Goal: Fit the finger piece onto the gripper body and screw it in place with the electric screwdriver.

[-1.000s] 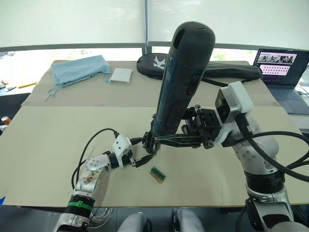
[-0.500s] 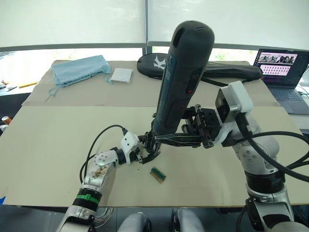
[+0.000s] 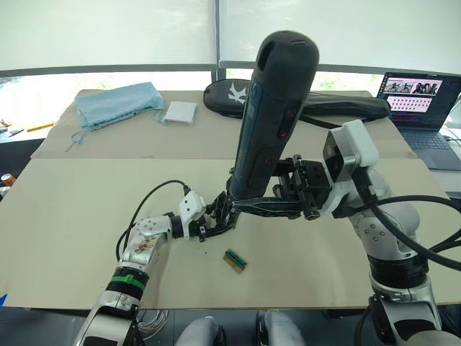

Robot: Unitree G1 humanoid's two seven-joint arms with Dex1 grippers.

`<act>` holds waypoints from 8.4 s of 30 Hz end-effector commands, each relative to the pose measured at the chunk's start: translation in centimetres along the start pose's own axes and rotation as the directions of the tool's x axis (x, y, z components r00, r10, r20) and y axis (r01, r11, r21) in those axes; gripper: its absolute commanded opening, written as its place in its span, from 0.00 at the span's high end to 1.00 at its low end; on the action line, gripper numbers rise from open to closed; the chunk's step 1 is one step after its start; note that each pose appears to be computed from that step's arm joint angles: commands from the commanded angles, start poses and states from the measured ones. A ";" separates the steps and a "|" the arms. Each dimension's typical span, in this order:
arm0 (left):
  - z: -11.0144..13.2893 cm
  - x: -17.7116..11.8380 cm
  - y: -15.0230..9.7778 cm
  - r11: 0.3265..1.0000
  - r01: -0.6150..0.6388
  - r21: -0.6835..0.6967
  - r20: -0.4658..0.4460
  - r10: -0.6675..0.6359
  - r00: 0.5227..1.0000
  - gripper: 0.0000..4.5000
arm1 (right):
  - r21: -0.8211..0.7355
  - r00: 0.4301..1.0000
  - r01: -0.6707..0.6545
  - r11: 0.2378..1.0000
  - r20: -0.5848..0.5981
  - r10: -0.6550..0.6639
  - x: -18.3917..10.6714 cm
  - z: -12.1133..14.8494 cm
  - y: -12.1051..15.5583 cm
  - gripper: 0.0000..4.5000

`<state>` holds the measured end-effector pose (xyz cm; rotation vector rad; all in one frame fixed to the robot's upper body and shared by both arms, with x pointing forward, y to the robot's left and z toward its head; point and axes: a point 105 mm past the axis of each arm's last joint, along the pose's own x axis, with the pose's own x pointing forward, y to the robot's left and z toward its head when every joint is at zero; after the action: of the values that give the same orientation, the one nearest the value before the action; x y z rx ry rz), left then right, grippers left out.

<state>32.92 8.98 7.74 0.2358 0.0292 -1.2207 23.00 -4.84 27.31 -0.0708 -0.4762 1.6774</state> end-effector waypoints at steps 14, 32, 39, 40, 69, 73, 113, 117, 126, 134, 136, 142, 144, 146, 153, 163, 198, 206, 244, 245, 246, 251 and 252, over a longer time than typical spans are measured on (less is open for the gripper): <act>-1.3 -0.9 -1.1 1.000 0.007 -0.023 -0.019 -0.008 1.000 0.01 | -0.065 0.999 -0.015 0.998 0.037 0.018 0.3 2.0 0.3 0.57; -1.1 -1.6 -0.6 0.984 -0.166 -0.062 -0.007 0.166 0.986 0.01 | -0.061 0.999 -0.027 0.998 0.037 0.030 0.4 1.9 0.2 0.57; -1.8 -2.0 -0.5 0.986 -0.146 -0.085 -0.033 0.144 0.989 0.27 | -0.064 0.999 -0.033 0.997 0.033 0.035 0.4 2.1 0.0 0.57; -1.9 -2.1 -0.5 0.986 -0.142 -0.085 -0.036 0.139 0.990 0.37 | -0.063 0.999 -0.036 0.997 0.033 0.038 0.4 2.1 -0.1 0.57; -2.8 -1.6 -1.3 0.991 -0.105 -0.081 -0.054 0.100 0.993 0.49 | 0.023 0.999 -0.019 1.000 -0.027 0.019 6.3 1.6 -4.6 0.57; -2.9 -1.7 -1.3 0.991 -0.105 -0.083 -0.059 0.100 0.993 0.49 | 0.036 0.999 0.007 0.999 -0.051 -0.005 6.6 0.9 -5.3 0.57; -2.9 -1.7 -2.0 0.991 -0.086 -0.099 -0.073 0.079 0.994 0.49 | 0.083 0.980 0.081 0.993 -0.186 -0.064 6.8 -3.3 -6.5 0.57; -2.9 -1.8 -2.0 0.991 -0.087 -0.100 -0.073 0.080 0.994 0.49 | 0.086 0.980 0.078 0.993 -0.190 -0.061 6.8 -3.5 -6.4 0.57; -2.8 -1.7 -2.0 0.991 -0.090 -0.102 -0.070 0.083 0.994 0.49 | 0.086 0.977 0.077 0.993 -0.207 -0.058 6.8 -3.9 -6.3 0.57; -2.9 -1.6 -2.2 0.990 -0.090 -0.107 -0.070 0.083 0.994 0.49 | 0.091 0.976 0.078 0.993 -0.210 -0.058 6.9 -4.2 -6.2 0.57; -2.9 -1.6 -2.2 0.990 -0.091 -0.107 -0.071 0.084 0.994 0.49 | 0.095 0.976 0.076 0.993 -0.210 -0.055 6.9 -4.2 -6.1 0.57; -2.9 -1.7 -2.3 0.990 -0.094 -0.108 -0.073 0.086 0.994 0.49 | 0.090 0.982 0.057 0.994 -0.187 -0.039 7.3 -3.5 -6.0 0.57; -2.9 -1.7 -2.2 0.990 -0.095 -0.109 -0.072 0.087 0.994 0.49 | 0.086 0.983 0.054 0.995 -0.178 -0.038 7.4 -3.2 -6.0 0.57; -2.9 -1.7 -2.2 0.990 -0.095 -0.108 -0.073 0.087 0.994 0.49 | 0.083 0.985 0.051 0.995 -0.169 -0.036 7.5 -2.8 -6.1 0.57; -2.9 -1.7 -2.3 0.990 -0.093 -0.109 -0.071 0.086 0.994 0.49 | 0.079 0.985 0.039 0.996 -0.168 -0.025 7.5 -2.2 -6.1 0.57; -3.0 -1.7 -2.4 0.990 -0.090 -0.112 -0.072 0.082 0.994 0.49 | 0.093 0.983 0.043 0.995 -0.183 -0.025 7.5 -2.5 -6.1 0.57; -3.2 -1.8 -2.7 0.989 -0.089 -0.120 -0.077 0.081 0.994 0.49 | 0.125 0.971 0.066 0.990 -0.237 -0.035 7.4 -4.1 -6.2 0.57; -3.2 -1.8 -2.7 0.989 -0.090 -0.120 -0.079 0.080 0.994 0.49 | 0.140 0.967 0.069 0.988 -0.255 -0.032 7.3 -4.5 -6.2 0.57; -3.1 -1.7 -2.8 0.988 -0.090 -0.123 -0.075 0.081 0.994 0.49 | 0.149 0.974 0.066 0.987 -0.226 -0.031 7.8 -2.7 -6.4 0.57; -3.1 -1.7 -2.7 0.988 -0.091 -0.123 -0.075 0.082 0.994 0.49 | 0.150 0.973 0.067 0.986 -0.229 -0.031 7.8 -2.8 -6.4 0.57; -3.1 -1.7 -2.7 0.988 -0.091 -0.123 -0.075 0.082 0.994 0.49 | 0.151 0.973 0.068 0.986 -0.230 -0.031 7.8 -2.8 -6.5 0.57; -3.2 -1.7 -2.8 0.988 -0.091 -0.124 -0.076 0.082 0.994 0.49 | 0.152 0.972 0.067 0.986 -0.232 -0.031 8.0 -2.8 -6.5 0.57; -3.2 -1.7 -2.8 0.988 -0.091 -0.124 -0.076 0.082 0.994 0.49 | 0.152 0.972 0.067 0.986 -0.233 -0.030 8.0 -2.8 -6.5 0.57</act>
<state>31.10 10.43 7.07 0.1908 0.0349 -1.0916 29.49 3.88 26.65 -0.1115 -0.0785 1.6041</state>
